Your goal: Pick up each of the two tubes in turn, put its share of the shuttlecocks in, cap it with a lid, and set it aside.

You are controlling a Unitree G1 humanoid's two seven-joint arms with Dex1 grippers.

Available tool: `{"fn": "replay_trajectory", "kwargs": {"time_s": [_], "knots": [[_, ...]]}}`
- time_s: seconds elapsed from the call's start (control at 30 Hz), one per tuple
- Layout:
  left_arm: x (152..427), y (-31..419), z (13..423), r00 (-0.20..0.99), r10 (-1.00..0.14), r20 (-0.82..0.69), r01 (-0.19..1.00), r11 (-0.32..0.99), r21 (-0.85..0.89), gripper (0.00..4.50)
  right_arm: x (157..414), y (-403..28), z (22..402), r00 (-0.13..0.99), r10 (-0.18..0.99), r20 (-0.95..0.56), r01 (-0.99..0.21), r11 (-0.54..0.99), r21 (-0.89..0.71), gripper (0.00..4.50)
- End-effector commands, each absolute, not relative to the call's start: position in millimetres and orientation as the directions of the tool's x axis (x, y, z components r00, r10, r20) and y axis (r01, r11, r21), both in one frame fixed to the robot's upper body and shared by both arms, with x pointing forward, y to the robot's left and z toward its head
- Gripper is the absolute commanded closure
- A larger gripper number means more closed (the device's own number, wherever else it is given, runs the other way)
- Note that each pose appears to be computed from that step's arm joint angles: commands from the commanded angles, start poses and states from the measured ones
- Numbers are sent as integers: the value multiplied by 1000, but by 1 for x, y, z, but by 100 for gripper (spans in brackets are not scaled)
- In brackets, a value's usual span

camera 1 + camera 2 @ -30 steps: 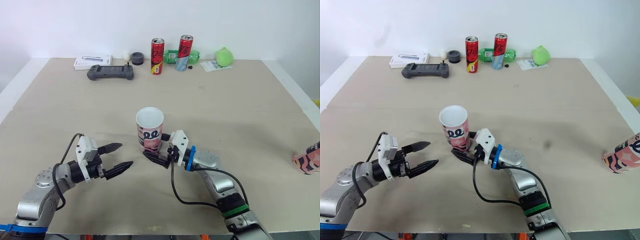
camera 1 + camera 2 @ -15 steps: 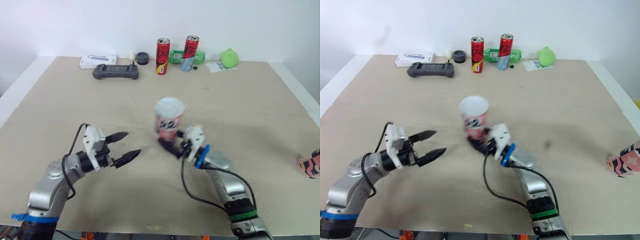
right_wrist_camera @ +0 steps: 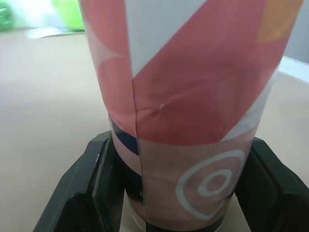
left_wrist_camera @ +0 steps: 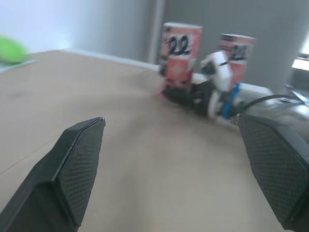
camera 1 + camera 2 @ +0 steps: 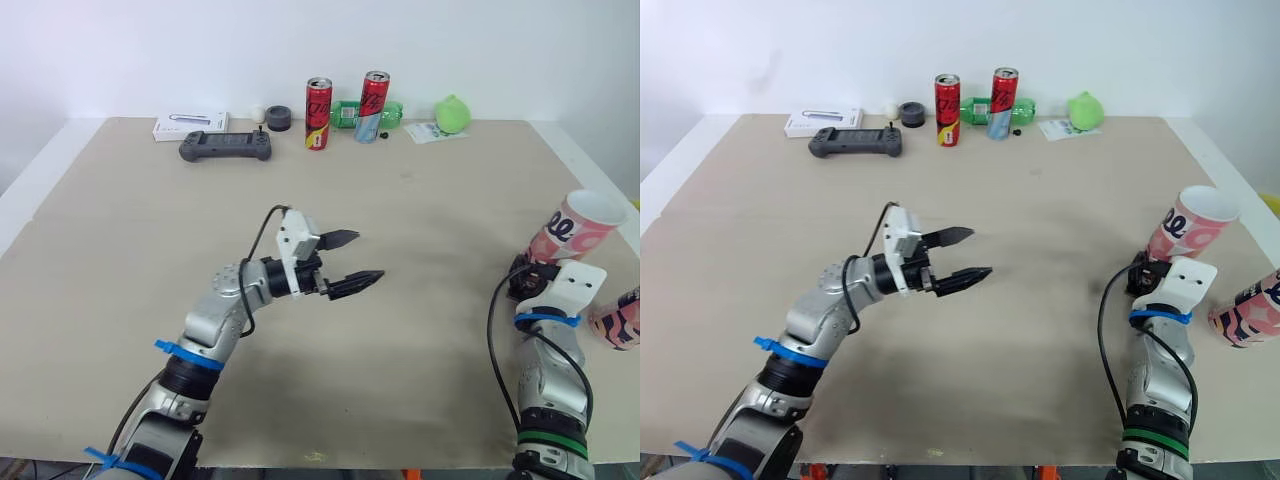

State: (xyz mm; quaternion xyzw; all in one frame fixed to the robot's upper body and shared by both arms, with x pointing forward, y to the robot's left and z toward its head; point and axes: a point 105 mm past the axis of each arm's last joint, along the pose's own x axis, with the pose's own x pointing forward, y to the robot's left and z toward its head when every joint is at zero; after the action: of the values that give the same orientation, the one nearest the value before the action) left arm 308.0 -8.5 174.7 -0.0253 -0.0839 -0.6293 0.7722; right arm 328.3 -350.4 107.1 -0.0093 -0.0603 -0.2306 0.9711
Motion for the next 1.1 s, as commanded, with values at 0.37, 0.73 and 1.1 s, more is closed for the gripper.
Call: {"fn": "replay_trajectory", "kwargs": {"time_s": [0.37, 0.73, 1.1], "knots": [[309, 23, 170, 283, -945, 163, 949, 300, 95, 0, 301, -341, 105, 898, -419, 136, 418, 908, 39, 5], [318, 131, 136, 741, -665, 93, 654, 747, 122, 0, 265, -193, 120, 898, 439, -14, -435, 883, -176, 5], [298, 157, 129, 770, -636, 61, 626, 770, 125, 0, 288, -171, 127, 847, 531, -16, -527, 836, -152, 5]]}}
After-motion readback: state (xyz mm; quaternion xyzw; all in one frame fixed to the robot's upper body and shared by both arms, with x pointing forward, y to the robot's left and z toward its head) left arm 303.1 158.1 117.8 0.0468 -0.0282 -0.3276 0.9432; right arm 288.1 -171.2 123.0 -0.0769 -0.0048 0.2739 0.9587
